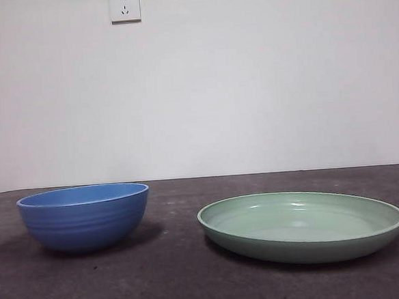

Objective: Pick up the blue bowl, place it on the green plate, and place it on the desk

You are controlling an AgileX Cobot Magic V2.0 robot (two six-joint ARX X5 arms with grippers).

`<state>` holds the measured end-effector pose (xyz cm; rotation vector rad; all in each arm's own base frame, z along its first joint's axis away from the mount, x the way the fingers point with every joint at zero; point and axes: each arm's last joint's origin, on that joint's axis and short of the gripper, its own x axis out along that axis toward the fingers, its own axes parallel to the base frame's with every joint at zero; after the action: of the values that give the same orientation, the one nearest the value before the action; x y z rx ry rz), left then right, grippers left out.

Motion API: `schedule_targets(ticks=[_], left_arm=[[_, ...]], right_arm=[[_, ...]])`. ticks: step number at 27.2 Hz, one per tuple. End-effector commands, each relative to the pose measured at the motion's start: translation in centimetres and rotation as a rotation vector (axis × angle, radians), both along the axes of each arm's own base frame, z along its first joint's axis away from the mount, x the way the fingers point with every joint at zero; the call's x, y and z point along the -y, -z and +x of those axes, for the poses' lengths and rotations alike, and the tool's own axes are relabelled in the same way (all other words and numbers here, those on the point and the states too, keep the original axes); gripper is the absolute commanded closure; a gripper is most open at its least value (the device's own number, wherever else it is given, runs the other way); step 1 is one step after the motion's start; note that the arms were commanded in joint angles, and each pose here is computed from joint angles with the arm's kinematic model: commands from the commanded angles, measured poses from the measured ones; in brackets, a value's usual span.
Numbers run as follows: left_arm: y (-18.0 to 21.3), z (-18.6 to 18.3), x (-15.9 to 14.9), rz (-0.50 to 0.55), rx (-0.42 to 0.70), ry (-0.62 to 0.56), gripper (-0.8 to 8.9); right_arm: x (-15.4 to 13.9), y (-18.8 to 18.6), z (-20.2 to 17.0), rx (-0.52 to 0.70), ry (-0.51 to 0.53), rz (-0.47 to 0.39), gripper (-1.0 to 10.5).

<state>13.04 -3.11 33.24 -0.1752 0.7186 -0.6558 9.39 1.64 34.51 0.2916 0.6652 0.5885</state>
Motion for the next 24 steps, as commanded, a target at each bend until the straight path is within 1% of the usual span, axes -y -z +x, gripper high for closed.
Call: schedule_targets(ticks=[1, 4, 10, 13, 19, 24], left_arm=[[-0.7, 0.0, 0.1, 0.007, 0.041, 0.017, 2.20], [-0.5, 0.3, 0.0, 0.021, 0.024, -0.001, 2.20], [0.7, 2.1, -0.1, 0.112, -0.066, -0.094, 2.20], [1.6, 3.7, 0.0, 0.134, -0.134, -0.125, 2.21], [4.2, 7.4, 0.5, 0.155, -0.272, -0.142, 2.24], [7.2, 11.1, 0.9, 0.159, -0.352, -0.160, 2.24]], right_arm=[[0.0, -0.5, 0.0, 0.021, -0.011, 0.000, 3.5], [0.0, -0.5, 0.0, 0.018, -0.010, 0.003, 3.5], [-0.1, -0.5, 0.0, 0.016, -0.009, 0.005, 3.5], [-0.1, -0.5, 0.0, 0.016, -0.009, 0.005, 3.5], [-0.1, -0.5, 0.0, 0.016, -0.009, 0.005, 3.5], [0.0, -0.5, 0.0, 0.016, -0.008, 0.005, 3.5]])
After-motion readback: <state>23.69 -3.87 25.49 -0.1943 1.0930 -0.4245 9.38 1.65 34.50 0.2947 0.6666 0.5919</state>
